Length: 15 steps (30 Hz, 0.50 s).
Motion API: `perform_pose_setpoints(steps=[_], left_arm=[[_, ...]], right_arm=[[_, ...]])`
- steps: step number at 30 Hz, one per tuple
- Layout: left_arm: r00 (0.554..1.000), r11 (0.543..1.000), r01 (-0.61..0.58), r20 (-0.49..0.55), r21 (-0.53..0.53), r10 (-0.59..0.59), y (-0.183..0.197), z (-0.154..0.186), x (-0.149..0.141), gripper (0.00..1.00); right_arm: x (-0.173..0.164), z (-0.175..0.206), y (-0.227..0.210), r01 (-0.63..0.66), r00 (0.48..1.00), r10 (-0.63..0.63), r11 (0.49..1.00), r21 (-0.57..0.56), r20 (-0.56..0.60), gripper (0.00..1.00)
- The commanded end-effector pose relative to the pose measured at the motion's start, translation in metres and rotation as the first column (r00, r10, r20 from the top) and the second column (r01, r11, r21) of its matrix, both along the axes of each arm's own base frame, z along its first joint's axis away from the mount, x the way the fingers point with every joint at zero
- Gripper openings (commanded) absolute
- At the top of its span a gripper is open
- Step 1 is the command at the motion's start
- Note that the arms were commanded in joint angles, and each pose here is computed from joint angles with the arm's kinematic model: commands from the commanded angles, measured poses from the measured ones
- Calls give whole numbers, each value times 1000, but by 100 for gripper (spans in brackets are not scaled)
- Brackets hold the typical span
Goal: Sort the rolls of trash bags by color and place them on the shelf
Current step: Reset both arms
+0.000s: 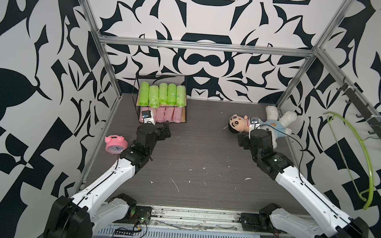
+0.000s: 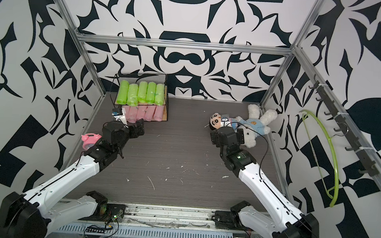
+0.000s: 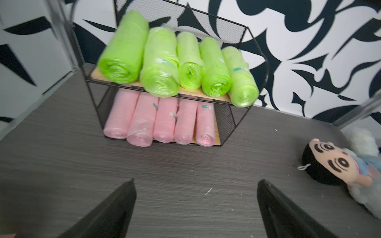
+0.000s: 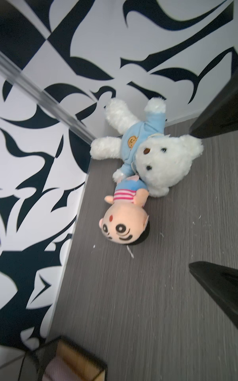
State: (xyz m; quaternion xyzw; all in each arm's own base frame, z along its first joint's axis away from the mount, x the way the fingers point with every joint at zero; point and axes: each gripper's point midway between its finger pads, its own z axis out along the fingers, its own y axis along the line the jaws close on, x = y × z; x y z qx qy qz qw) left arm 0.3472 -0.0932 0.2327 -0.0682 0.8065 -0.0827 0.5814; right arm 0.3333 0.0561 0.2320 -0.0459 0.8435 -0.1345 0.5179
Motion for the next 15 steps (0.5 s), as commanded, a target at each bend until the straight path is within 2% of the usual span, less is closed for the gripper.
perform_pose_setpoints(steps=[1, 7, 11, 15], left_arm=[[992, 970, -108, -40, 218, 120, 44, -24, -8, 100], [980, 960, -171, -64, 221, 189, 90, -61, 5, 100], [986, 955, -139, -52, 263, 158, 93, -84, 15, 100], [994, 961, -98, -23, 260, 108, 86, -96, 28, 100]], right_arm=[[5, 12, -22, 90, 990, -91, 996, 6, 110, 100], [13, -33, -41, 139, 988, -135, 990, -39, 80, 100], [19, -66, -49, 139, 989, -138, 990, -36, 49, 100], [26, -91, -45, 99, 994, -99, 995, -7, 37, 100]])
